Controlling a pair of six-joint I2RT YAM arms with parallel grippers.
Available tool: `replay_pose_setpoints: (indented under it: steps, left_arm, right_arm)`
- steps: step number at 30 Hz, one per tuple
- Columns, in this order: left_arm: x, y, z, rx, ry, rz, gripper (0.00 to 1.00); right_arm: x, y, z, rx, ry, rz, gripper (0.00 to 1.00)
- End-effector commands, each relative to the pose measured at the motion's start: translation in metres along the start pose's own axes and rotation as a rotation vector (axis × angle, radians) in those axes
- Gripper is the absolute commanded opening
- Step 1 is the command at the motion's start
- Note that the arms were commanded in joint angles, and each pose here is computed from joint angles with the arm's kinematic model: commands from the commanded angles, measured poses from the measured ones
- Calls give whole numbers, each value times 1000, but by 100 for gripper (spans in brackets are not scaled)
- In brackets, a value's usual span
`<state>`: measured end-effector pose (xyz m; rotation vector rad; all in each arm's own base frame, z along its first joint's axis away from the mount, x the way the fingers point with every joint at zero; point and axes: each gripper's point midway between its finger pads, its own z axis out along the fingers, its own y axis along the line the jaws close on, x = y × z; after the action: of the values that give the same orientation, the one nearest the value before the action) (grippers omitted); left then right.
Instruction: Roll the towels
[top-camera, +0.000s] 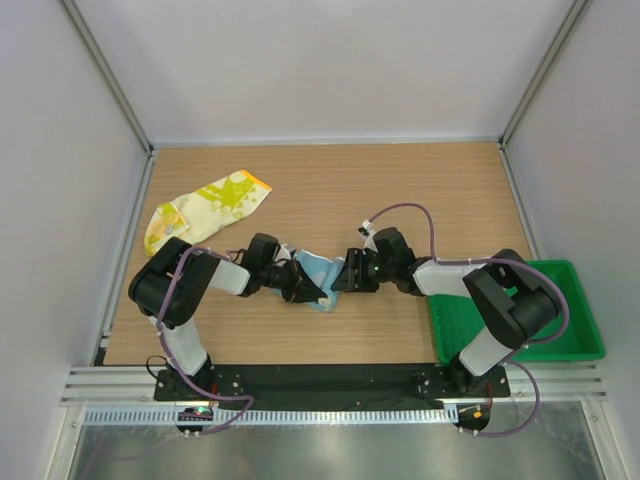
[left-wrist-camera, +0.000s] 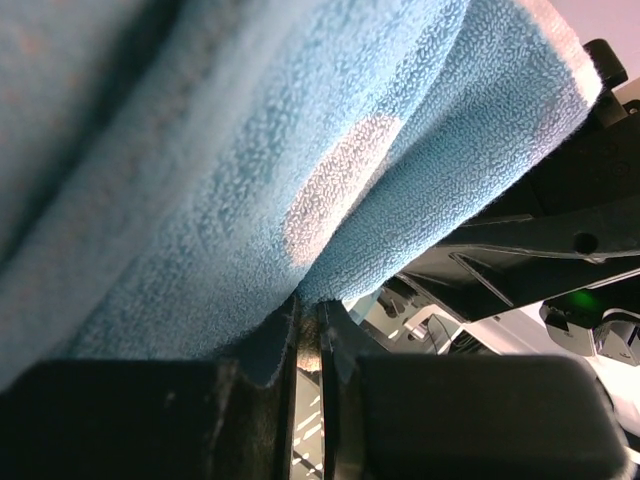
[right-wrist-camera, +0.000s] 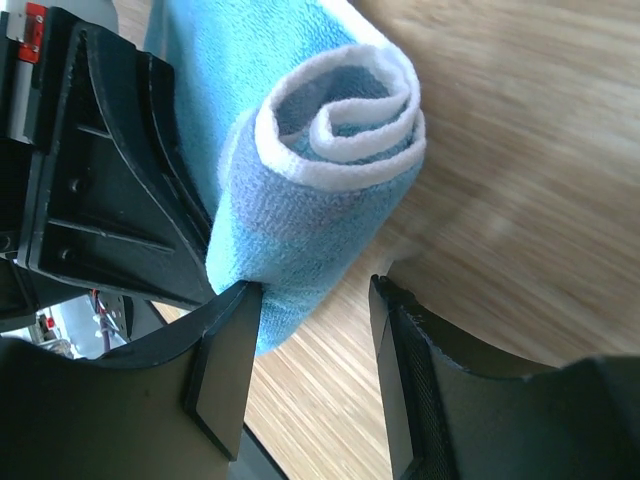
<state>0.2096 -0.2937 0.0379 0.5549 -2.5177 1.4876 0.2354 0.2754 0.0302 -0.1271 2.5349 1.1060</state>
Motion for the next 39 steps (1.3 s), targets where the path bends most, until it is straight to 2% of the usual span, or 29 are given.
replay_pose_setpoints:
  steps: [1,5,12,17,20,21,24,27,34,39]
  left_arm:
    - [8,23,0,-75,56,-133,0]
    - [10,24,-2,-74,67,-134,0]
    - [9,20,-4,-66,71,-134,0]
    - [10,18,-6,-64,74,-132,0]
    - [10,16,-6,-61,76,-130,0]
    - [10,17,-6,-61,75,-132,0]
    - [10,17,-8,-58,75,-134,0]
    - [10,14,-9,-52,75,-118,1]
    - [9,10,-19,-117,30,4,15]
    - [9,14,-28,-173,-5,94,22]
  right_arm:
    - [-16,6,10,-25,-53,-49,55]
    - [-17,9,13,-52,-62,-53,57]
    - [-19,17,12,-112,-95,-63,67]
    - [-16,7,23,-96,-89,-44,68]
    - [-14,1,30,-89,-80,-26,61]
    - [-15,3,31,-99,-86,-24,54]
    - [-13,-2,33,-90,-84,-13,44]
    - [-15,-1,33,-89,-89,-9,41]
    - [-15,-6,31,-6,-36,9,26]
    - [-21,-4,28,37,0,3,23]
